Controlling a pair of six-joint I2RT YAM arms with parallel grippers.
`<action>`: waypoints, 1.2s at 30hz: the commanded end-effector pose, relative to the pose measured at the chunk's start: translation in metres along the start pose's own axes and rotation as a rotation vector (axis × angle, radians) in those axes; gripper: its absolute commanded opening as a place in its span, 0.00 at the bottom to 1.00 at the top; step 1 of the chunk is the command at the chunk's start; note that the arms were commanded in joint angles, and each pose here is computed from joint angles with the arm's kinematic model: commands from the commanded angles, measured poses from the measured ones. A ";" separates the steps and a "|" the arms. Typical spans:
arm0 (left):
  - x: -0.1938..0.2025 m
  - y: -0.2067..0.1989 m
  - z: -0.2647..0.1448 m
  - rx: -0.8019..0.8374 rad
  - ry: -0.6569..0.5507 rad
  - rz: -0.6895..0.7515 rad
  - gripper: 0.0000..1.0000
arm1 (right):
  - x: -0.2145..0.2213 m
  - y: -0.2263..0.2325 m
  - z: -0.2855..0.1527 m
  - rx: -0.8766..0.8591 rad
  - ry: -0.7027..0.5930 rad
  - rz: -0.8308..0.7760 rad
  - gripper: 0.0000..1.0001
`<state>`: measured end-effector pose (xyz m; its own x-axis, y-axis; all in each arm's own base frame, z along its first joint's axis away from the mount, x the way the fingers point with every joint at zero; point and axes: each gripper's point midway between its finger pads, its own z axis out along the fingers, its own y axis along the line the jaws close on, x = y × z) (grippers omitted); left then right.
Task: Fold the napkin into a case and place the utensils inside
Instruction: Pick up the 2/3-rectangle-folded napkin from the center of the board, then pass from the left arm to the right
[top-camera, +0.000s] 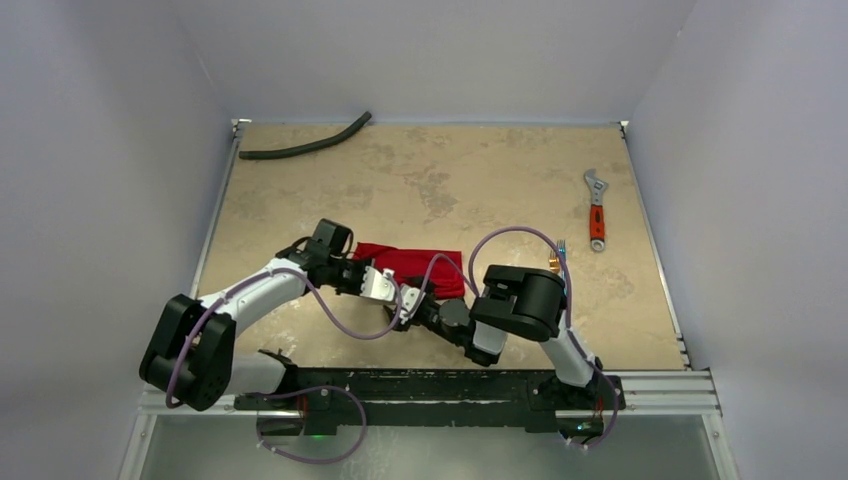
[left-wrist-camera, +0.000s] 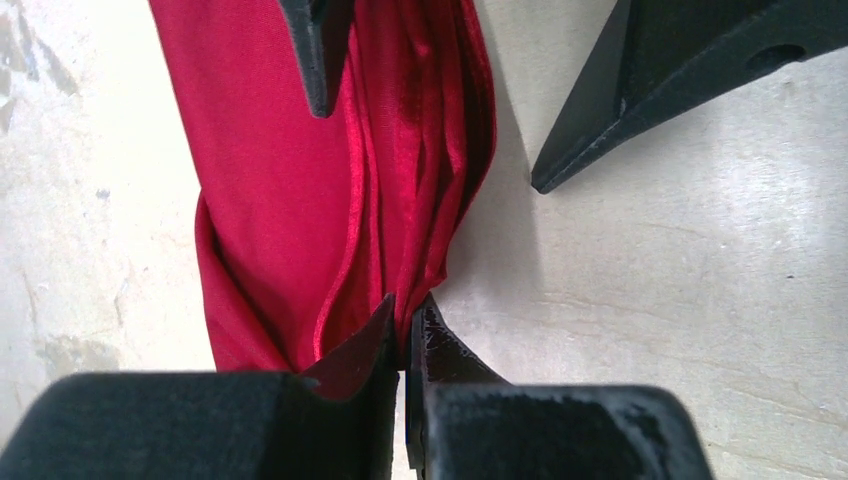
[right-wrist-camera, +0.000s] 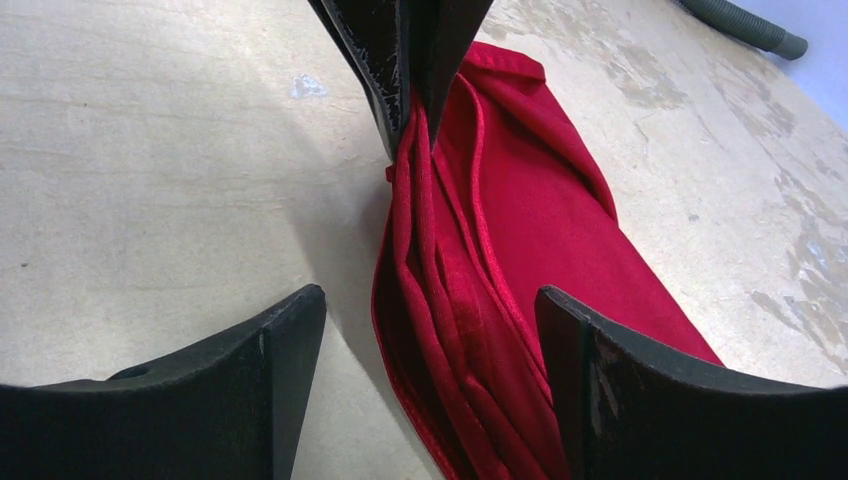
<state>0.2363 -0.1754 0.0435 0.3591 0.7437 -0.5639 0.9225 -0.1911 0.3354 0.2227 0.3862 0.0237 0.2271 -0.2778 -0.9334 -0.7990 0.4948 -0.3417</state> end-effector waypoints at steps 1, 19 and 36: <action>-0.023 -0.011 0.004 0.042 -0.092 0.042 0.00 | -0.091 -0.051 0.009 0.219 -0.409 0.097 0.80; -0.025 -0.013 0.005 0.047 -0.105 0.044 0.00 | -0.100 -0.043 -0.008 0.027 -0.454 0.209 0.82; -0.019 -0.023 0.007 0.072 -0.093 0.071 0.00 | -0.121 -0.046 0.011 0.037 -0.532 0.120 0.69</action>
<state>0.2220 -0.1880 0.0439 0.4022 0.6979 -0.5927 0.9117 -0.2460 0.3289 0.2388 0.4006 0.0225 0.1066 -0.1753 -0.9787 -0.8731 0.4545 -0.1765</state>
